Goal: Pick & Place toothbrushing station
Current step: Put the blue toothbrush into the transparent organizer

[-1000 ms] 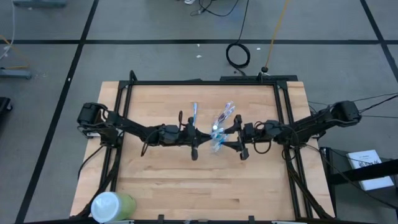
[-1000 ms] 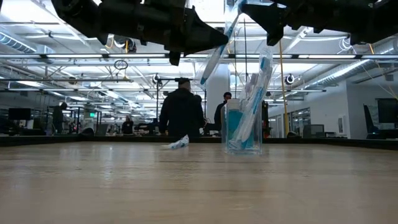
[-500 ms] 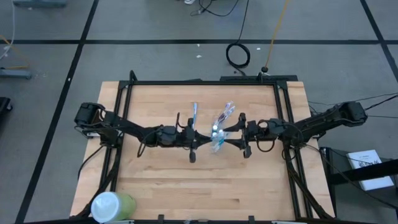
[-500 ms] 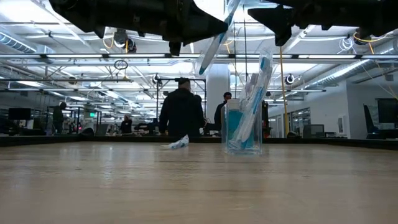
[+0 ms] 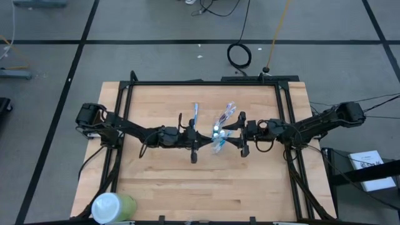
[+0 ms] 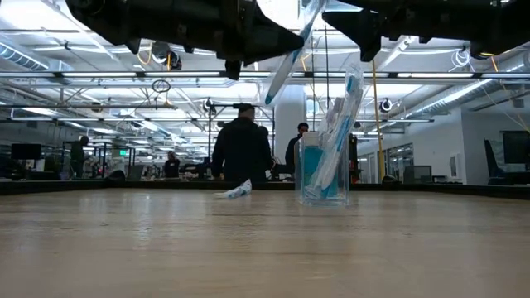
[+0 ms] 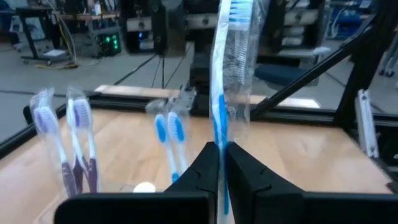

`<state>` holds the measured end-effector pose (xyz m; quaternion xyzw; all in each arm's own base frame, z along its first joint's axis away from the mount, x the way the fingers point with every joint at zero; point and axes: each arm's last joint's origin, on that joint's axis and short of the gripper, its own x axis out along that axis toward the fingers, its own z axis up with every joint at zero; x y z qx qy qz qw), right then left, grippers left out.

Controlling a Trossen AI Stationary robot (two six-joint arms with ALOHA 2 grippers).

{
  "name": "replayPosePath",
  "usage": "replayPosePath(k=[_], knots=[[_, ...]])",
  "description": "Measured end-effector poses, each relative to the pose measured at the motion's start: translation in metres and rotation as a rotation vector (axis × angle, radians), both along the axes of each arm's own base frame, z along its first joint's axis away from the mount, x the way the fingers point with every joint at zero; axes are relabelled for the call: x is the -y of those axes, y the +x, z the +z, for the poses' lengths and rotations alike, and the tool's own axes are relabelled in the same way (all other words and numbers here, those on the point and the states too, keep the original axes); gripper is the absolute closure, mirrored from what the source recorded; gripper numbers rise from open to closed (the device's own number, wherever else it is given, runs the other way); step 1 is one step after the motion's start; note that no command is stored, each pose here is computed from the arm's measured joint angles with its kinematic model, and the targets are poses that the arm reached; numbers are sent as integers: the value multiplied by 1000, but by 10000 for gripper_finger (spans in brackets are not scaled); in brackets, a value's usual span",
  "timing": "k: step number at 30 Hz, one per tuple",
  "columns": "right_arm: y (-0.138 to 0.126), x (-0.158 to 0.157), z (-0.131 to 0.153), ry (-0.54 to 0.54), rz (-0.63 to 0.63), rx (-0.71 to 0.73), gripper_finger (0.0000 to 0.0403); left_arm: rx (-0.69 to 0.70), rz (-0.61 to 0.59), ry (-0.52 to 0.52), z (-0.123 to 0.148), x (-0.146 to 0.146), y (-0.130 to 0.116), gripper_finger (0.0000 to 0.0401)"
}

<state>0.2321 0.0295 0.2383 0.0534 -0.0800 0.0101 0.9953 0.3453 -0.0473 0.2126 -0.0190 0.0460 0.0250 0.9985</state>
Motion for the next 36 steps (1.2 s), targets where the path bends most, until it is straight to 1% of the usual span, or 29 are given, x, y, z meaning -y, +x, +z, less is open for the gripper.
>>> replayPosePath(k=[3, 8, 13, 17, 22, 28, 31, 36], knots=[[1, 0, -2, -2, 2, -5, 202, -29, 18, -1, -7, -3, 2, 388], [6, -2, -2, -2, 31, -7, 202, -37, 31, -16, -13, -6, 6, 391], [8, -2, -4, -17, 24, -24, 209, -28, 30, -17, -12, -6, 7, 388], [8, -1, -4, -33, 19, -22, 241, -28, 30, -20, -12, -6, 7, 383], [8, 0, -4, -36, 14, -22, 303, -33, 30, -20, -12, -6, 7, 390], [8, 0, -3, -63, 7, -16, 373, -29, 24, -24, -12, -6, 7, 368], [8, 0, -3, -82, 5, -14, 387, -29, 23, -24, -12, -5, 7, 364], [1, 2, 5, -75, 3, 6, 383, -13, 24, -24, -2, -4, 4, 362]])
